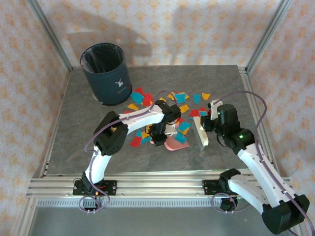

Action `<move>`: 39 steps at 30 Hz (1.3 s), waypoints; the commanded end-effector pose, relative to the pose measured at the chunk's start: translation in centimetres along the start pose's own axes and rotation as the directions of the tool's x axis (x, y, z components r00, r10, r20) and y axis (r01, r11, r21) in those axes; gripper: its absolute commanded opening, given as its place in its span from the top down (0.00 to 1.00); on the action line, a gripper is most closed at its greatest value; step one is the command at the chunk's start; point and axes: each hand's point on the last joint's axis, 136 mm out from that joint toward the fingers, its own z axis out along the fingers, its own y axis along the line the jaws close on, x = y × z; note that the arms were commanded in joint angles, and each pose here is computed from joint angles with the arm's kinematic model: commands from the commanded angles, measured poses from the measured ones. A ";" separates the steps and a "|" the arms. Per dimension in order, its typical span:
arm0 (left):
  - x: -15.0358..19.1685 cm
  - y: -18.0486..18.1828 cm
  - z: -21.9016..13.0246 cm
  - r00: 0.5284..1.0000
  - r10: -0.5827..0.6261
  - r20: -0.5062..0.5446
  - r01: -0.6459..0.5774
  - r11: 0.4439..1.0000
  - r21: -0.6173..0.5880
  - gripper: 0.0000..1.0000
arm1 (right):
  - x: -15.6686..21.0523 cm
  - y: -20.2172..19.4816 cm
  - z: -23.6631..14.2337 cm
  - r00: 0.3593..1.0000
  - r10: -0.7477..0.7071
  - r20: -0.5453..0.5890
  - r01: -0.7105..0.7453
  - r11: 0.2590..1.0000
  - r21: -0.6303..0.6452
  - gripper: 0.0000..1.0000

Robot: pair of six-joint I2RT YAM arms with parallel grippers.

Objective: Sweep away the paper scraps from the table

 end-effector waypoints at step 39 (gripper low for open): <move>-0.6 0.7 -0.4 0.999 -0.029 0.022 0.030 1.000 -0.011 1.00 | 0.2 4.7 2.2 0.989 -0.142 -0.051 0.123 0.956 -0.265 1.00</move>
